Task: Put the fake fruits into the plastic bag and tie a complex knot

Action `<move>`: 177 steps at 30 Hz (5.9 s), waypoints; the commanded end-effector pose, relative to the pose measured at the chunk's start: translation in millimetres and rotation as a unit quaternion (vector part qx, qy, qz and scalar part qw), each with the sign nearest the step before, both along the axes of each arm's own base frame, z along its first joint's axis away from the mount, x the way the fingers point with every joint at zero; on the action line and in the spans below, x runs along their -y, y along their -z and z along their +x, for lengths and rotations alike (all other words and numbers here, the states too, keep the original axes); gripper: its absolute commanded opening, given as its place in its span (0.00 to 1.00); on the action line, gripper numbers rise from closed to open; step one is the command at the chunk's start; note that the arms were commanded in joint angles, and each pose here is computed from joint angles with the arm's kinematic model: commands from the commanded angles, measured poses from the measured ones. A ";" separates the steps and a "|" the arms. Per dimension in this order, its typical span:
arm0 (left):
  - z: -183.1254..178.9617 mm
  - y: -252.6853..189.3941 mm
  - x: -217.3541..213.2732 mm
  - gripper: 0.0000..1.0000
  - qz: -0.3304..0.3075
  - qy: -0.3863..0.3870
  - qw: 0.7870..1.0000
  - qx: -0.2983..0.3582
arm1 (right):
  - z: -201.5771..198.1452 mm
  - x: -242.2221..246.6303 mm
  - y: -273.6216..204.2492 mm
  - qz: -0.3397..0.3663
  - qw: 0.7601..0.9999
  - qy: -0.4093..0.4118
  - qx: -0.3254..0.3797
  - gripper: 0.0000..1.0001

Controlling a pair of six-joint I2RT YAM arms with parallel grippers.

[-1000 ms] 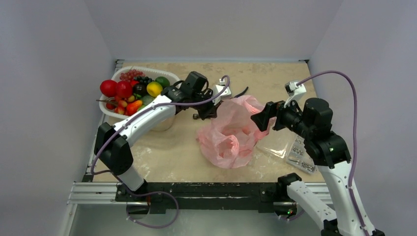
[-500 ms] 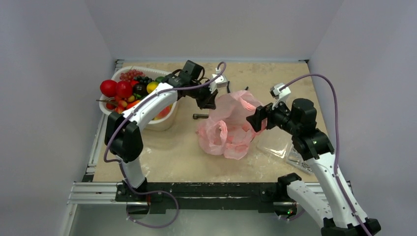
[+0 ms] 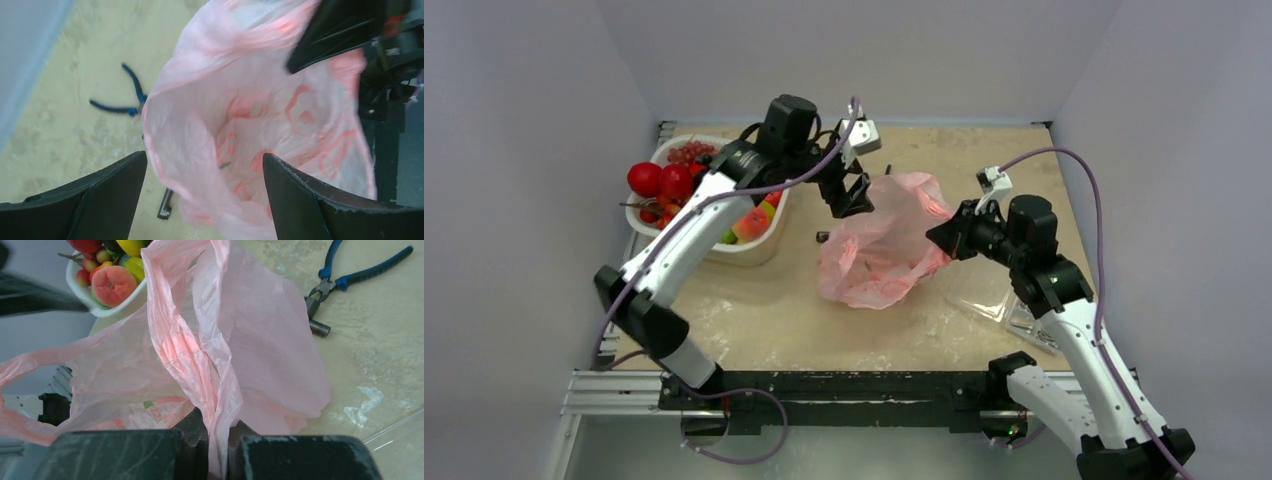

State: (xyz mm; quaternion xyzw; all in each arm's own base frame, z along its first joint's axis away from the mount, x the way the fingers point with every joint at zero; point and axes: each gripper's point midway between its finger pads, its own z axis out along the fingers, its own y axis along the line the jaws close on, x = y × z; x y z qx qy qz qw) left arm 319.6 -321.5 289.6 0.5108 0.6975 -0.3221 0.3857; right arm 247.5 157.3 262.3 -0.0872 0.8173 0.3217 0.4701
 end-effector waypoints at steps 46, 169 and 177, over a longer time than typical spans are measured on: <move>-155.5 141.0 -24.0 0.41 0.106 0.412 0.897 0.122 | -14.7 12.1 -20.2 -0.067 0.997 -0.028 0.016 0.99; -89.6 -64.3 -21.2 1.00 -0.076 -0.034 0.988 0.133 | -22.7 -6.0 18.8 -0.079 0.995 -0.034 0.055 0.00; 41.1 -23.6 -202.6 0.98 0.077 -0.318 0.937 0.120 | -22.1 -4.7 15.8 -0.083 0.994 -0.033 0.063 0.00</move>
